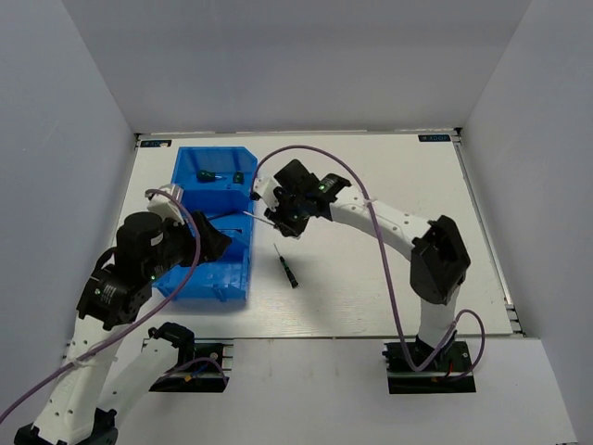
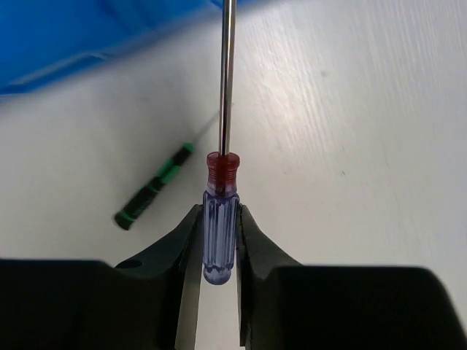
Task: Sort the tools into containers
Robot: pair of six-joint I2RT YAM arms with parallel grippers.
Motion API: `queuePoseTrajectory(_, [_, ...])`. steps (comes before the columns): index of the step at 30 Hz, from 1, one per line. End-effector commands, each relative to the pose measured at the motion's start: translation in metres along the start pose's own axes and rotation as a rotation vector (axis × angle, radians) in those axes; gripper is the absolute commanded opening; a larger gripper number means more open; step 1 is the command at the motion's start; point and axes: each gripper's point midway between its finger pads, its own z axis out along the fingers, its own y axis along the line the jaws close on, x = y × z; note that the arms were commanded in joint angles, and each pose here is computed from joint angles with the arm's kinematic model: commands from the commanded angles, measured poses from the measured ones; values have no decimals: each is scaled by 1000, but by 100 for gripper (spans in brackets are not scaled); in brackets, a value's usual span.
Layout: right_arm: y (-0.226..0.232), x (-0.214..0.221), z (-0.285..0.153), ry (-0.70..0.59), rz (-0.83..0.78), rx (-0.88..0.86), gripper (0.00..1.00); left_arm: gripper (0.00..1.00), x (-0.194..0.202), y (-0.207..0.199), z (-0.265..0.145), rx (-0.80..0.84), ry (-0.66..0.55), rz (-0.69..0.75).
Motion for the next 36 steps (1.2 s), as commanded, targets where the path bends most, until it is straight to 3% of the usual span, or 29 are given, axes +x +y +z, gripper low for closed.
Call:
queuePoseTrajectory(1, [51, -31, -27, -150, -102, -202, 0, 83, -37, -14, -23, 41, -145, 32])
queuePoseTrajectory(6, [104, -51, -44, -244, -240, -432, 0, 83, -52, -23, -45, 84, -247, 61])
queuePoseTrajectory(9, [119, -73, -35, -257, -249, -482, 0, 83, -61, -31, -58, 132, -313, 69])
queuePoseTrajectory(10, [123, -69, -15, -214, -212, -504, 0, 83, -60, -33, -58, 140, -309, 70])
queuePoseTrajectory(16, [125, -143, 16, -341, -194, -374, 0, 83, -56, -34, -73, 154, -316, 73])
queuePoseTrajectory(18, [126, -147, 38, -328, -163, -348, 0, 83, -54, -32, -75, 146, -317, 62])
queuePoseTrajectory(19, [122, -148, 43, -321, -153, -324, 6, 83, -53, -31, -77, 144, -313, 62])
queuePoseTrajectory(21, [121, -140, 60, -283, -124, -318, 34, 83, -48, -29, -78, 133, -293, 60])
queuePoseTrajectory(26, [115, -136, 40, -291, -108, -308, 41, 82, -41, -24, -74, 118, -265, 57])
queuePoseTrajectory(30, [91, -135, -2, -333, -76, -213, 39, 68, -40, -34, -55, 164, -223, 55])
queuePoseTrajectory(33, [62, -115, -24, -312, -39, -87, 5, 39, -32, -43, -26, 211, -135, 46])
queuePoseTrajectory(34, [36, -106, -29, -293, -13, 20, 0, 29, -25, -47, -15, 244, -90, 47])
queuePoseTrajectory(36, [21, -72, -41, -241, 24, 65, 0, 16, -13, -48, 7, 258, 0, 27])
